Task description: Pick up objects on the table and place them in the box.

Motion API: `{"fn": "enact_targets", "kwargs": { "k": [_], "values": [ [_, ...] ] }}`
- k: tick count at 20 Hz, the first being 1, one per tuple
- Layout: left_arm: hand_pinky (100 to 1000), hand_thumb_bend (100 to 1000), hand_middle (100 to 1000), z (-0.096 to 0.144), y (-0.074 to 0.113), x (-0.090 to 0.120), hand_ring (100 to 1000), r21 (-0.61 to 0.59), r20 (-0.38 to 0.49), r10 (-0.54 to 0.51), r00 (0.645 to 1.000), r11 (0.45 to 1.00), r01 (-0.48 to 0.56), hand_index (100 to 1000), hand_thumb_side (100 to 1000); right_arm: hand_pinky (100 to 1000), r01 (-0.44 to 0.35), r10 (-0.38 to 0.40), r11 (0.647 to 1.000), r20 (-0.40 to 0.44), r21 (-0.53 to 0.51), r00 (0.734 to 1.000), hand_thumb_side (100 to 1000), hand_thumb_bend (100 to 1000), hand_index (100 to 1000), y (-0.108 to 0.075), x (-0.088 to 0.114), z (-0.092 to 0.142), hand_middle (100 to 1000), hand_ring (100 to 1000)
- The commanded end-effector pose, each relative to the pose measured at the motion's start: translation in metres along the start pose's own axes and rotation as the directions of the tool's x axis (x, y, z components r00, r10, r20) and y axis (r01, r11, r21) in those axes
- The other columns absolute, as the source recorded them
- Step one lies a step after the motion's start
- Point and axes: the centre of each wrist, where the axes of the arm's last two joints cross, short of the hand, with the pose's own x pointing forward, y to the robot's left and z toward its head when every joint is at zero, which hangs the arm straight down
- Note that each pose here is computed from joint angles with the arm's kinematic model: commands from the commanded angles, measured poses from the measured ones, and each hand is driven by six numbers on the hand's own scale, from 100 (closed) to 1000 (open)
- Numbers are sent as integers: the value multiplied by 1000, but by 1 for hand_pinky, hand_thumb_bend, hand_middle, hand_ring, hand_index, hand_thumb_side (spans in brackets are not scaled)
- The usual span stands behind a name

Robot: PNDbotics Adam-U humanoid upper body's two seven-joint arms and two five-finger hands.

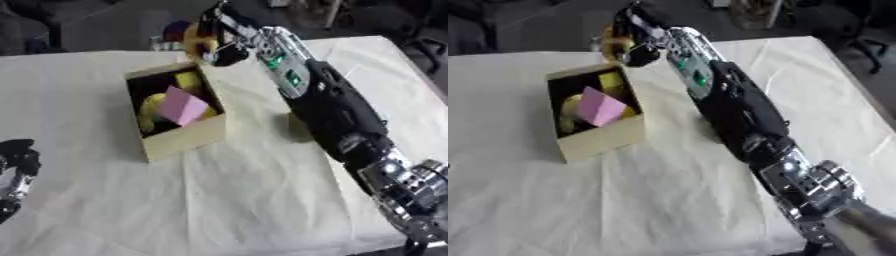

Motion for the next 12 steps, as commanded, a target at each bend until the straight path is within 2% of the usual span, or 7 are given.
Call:
{"fn": "enact_targets", "kwargs": {
  "k": [1, 3, 5, 6, 9, 12],
  "values": [
    [864, 238, 610, -2, 2, 5, 619, -3, 21, -3, 1000, 1000, 3, 779, 565, 767, 25, -26, 999, 14, 48, 1000, 176, 293, 573, 2, 5, -7, 426, 572],
    [864, 238, 610, -2, 1, 5, 619, -5, 22, -1, 1000, 1000, 1, 779, 565, 775, 20, -20, 997, 6, 76, 1000, 306, 436, 701, 11, 5, -9, 492, 602],
    [864, 237, 610, -2, 1, 5, 619, -6, 22, -1, 1000, 1000, 1, 779, 566, 791, -4, 4, 997, 0, 77, 1000, 387, 506, 803, 15, 6, -10, 589, 653],
    [864, 237, 610, -2, 1, 5, 619, -6, 21, -1, 1000, 1000, 1, 779, 565, 794, -25, 25, 997, 2, 78, 1000, 394, 510, 818, 17, 7, -10, 607, 662],
    [864, 238, 610, -2, 1, 5, 619, -7, 22, -1, 1000, 1000, 1, 779, 564, 826, -103, 99, 987, 38, 125, 994, 439, 517, 918, 25, 11, -10, 766, 744],
    [864, 232, 610, -2, 1, 5, 620, -7, 21, -1, 1000, 1000, 1, 779, 568, 828, -148, 142, 981, 54, 126, 988, 446, 510, 921, 20, 9, -5, 785, 745]
  ]
}}
